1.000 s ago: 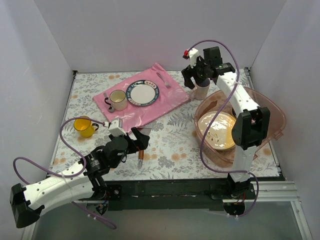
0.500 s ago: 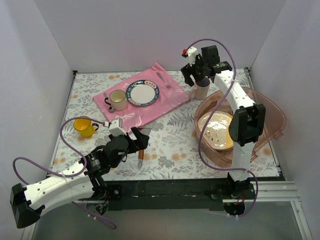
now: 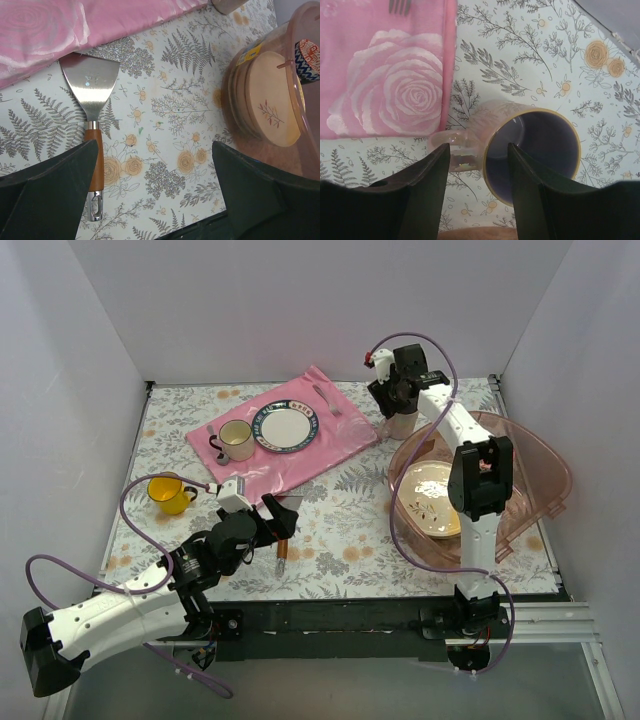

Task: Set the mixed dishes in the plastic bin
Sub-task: Pick up the cup at the center of the board.

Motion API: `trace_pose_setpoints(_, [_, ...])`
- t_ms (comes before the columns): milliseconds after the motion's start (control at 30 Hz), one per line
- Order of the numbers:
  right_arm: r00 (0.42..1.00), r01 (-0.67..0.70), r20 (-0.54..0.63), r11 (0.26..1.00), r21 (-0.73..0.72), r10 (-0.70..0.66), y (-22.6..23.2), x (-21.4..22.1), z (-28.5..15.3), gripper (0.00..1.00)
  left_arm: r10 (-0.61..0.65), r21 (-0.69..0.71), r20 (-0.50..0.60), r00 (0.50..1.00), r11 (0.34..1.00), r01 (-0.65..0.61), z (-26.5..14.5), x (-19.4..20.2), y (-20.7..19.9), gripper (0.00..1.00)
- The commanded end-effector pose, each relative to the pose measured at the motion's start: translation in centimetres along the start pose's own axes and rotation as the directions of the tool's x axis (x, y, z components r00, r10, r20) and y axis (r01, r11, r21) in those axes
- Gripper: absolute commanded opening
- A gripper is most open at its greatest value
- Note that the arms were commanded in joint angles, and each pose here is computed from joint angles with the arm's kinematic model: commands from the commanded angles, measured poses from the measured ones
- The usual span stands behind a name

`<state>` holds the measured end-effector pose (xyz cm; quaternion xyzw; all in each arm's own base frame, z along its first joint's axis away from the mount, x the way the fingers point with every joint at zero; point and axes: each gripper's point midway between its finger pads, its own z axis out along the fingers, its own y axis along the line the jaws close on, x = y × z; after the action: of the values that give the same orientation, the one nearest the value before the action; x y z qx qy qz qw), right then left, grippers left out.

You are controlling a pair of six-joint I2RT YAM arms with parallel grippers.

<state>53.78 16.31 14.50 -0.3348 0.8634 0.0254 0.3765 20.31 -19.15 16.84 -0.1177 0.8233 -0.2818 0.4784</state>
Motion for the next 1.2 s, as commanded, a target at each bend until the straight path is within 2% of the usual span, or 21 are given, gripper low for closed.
trace_pose_setpoints(0, [0.999, -0.033, 0.027, 0.996, 0.084, 0.031, -2.4, -1.1, 0.2, 0.56, -0.005, 0.0, 0.015, 1.0, 1.0, 0.005, -0.2, -0.8, -0.4, 0.98])
trace_pose_setpoints(400, [0.998, -0.063, -0.021, 0.997, 0.054, 0.064, -2.0, 0.7, 2.9, 0.42, 0.004, -0.002, 0.011, 1.0, 1.0, -0.004, 0.0, -1.0, -0.6, 0.98])
trace_pose_setpoints(600, [0.998, -0.065, -0.013, 0.998, 0.01, 0.065, -1.3, 0.5, 3.3, 0.22, -0.001, 0.002, 0.014, 1.0, 1.0, 0.001, -0.1, -1.2, -0.8, 0.98])
trace_pose_setpoints(633, [0.998, -0.064, -0.011, 0.998, 0.006, 0.064, -1.3, 0.5, 3.3, 0.14, 0.0, 0.001, 0.015, 1.0, 1.0, 0.0, -0.1, -1.3, -0.8, 0.98])
trace_pose_setpoints(733, [0.998, -0.057, 0.01, 0.998, -0.007, 0.058, -1.3, -0.3, 2.7, 0.01, 0.005, 0.001, 0.013, 1.0, 1.0, -0.005, -0.1, -1.4, -1.0, 0.98])
trace_pose_setpoints(900, [0.996, -0.048, 0.077, 0.999, -0.016, 0.049, -2.0, -2.3, 0.9, 0.01, 0.006, 0.003, 0.012, 1.0, 1.0, -0.006, -0.2, -1.5, -1.2, 0.98])
trace_pose_setpoints(1167, [0.961, -0.021, 0.275, 0.997, 0.081, -0.002, -3.9, -7.8, -6.3, 0.01, -0.008, 0.013, 0.021, 1.0, 1.0, 0.008, -0.5, -1.9, -1.3, 0.98])
